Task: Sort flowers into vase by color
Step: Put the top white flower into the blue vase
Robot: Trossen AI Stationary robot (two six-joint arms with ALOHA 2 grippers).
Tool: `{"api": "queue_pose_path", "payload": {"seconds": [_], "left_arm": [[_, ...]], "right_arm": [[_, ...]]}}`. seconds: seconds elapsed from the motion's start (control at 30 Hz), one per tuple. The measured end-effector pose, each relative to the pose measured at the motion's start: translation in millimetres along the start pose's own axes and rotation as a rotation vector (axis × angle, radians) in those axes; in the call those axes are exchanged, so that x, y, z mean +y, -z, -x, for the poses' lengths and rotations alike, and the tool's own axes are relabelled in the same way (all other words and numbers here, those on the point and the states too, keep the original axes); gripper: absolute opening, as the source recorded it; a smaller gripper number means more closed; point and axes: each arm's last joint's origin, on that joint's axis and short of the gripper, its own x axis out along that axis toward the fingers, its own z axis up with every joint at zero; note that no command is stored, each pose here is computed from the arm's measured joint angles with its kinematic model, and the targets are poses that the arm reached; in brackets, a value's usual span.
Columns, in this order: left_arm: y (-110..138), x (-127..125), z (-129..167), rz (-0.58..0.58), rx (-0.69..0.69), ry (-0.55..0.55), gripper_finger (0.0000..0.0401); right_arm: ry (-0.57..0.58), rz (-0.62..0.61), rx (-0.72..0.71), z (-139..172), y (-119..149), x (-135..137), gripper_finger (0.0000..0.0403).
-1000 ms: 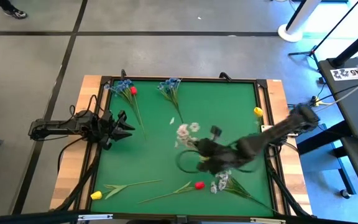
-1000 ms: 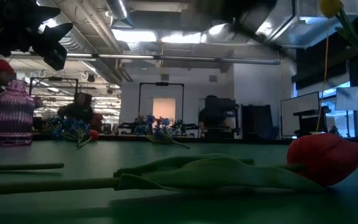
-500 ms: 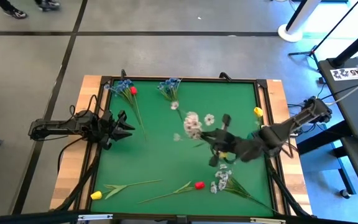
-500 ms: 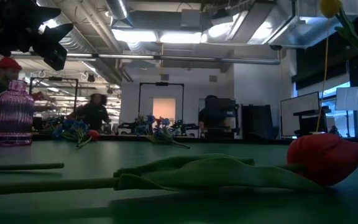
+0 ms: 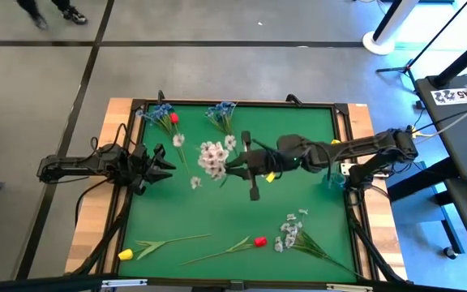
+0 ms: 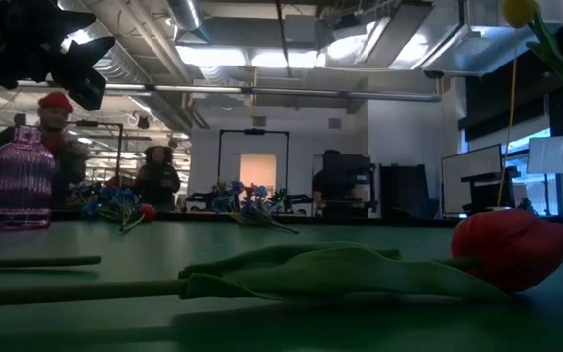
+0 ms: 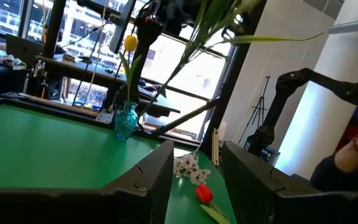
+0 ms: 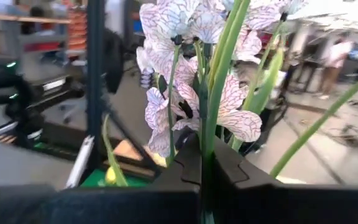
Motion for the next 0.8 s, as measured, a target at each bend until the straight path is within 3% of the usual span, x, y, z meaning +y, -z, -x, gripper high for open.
{"api": "queue_pose_path", "payload": {"seconds": [0.17,0.3,0.47,0.67,0.8], "left_arm": [[0,0,0,0.0,0.0,-0.001,0.0133],[0,0,0,0.0,0.0,-0.002,0.0133],[0,0,0,0.0,0.0,-0.001,0.0133],[0,0,0,0.0,0.001,-0.002,0.0133],[0,0,0,0.0,-0.001,-0.002,0.0133]], "right_arm": [[-0.087,-0.008,0.071,13,-3,2,0.0004],[-0.161,-0.006,0.057,36,2,19,0.0002],[-0.194,-0.012,-0.032,103,-3,40,0.0002],[-0.239,-0.184,-0.187,184,-9,47,0.0002],[-0.405,-0.301,-0.279,223,-13,50,0.0002]]}}
